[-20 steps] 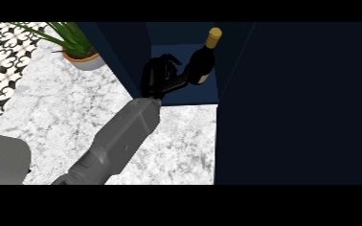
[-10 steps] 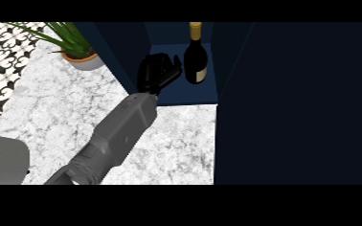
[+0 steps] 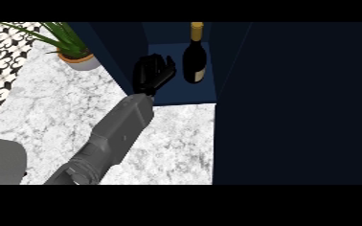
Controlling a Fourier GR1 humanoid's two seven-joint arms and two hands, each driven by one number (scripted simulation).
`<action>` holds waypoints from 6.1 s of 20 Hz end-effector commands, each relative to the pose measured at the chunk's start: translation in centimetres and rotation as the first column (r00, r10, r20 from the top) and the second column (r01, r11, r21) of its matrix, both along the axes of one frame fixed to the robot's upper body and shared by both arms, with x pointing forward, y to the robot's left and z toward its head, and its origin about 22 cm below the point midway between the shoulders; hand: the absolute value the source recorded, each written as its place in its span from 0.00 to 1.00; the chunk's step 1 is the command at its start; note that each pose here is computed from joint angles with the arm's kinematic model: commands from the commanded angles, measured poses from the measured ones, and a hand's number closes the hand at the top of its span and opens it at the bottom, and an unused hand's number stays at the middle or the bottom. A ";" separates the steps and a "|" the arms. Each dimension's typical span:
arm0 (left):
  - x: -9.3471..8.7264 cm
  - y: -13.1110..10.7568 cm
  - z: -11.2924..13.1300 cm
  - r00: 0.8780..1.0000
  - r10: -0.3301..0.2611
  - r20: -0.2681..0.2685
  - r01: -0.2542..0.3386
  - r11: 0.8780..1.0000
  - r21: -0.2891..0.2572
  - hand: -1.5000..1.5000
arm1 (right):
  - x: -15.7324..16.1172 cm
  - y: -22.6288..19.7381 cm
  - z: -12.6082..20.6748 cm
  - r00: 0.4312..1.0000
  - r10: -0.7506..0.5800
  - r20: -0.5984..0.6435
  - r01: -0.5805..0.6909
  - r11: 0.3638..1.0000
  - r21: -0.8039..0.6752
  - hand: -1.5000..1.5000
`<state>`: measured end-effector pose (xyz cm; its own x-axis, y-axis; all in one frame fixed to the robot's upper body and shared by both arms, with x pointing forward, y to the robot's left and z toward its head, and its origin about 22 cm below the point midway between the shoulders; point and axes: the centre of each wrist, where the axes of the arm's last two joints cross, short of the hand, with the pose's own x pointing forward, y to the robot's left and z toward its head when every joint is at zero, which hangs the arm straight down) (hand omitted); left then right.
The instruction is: Pick up the wine, place it into the cabinet and close the cabinet
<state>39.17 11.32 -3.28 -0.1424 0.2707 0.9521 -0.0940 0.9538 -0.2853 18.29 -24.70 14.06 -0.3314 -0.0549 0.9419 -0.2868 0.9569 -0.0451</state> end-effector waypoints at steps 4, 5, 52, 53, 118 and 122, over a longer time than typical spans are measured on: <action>0.1 0.6 -0.2 0.994 0.062 0.095 -0.063 0.998 0.010 0.00 | 0.2 0.5 0.0 1.000 -0.006 0.007 0.006 0.999 -0.035 0.00; -0.5 1.3 -1.1 0.993 0.052 0.110 -0.054 0.998 0.011 0.00 | -0.1 0.0 0.5 1.000 -0.029 0.005 0.029 1.000 0.010 0.00; -22.4 8.5 10.1 0.959 -0.157 0.237 0.146 0.987 0.064 0.00 | -3.5 1.9 2.9 0.953 0.294 -0.072 -0.301 0.900 -0.314 1.00; -22.9 9.0 10.0 0.965 -0.136 0.224 0.121 0.990 0.078 0.00 | -4.3 2.0 2.6 0.950 0.302 -0.073 -0.310 0.910 -0.276 1.00; -24.7 20.2 13.1 0.965 -0.150 0.213 0.144 0.989 0.045 0.00 | 21.6 15.8 6.9 0.995 0.099 0.022 -0.083 0.916 -0.392 1.00; -25.0 18.8 12.8 0.966 -0.169 0.198 0.167 0.986 0.027 0.00 | 22.1 15.5 7.5 0.995 0.097 0.035 -0.076 0.920 -0.385 1.00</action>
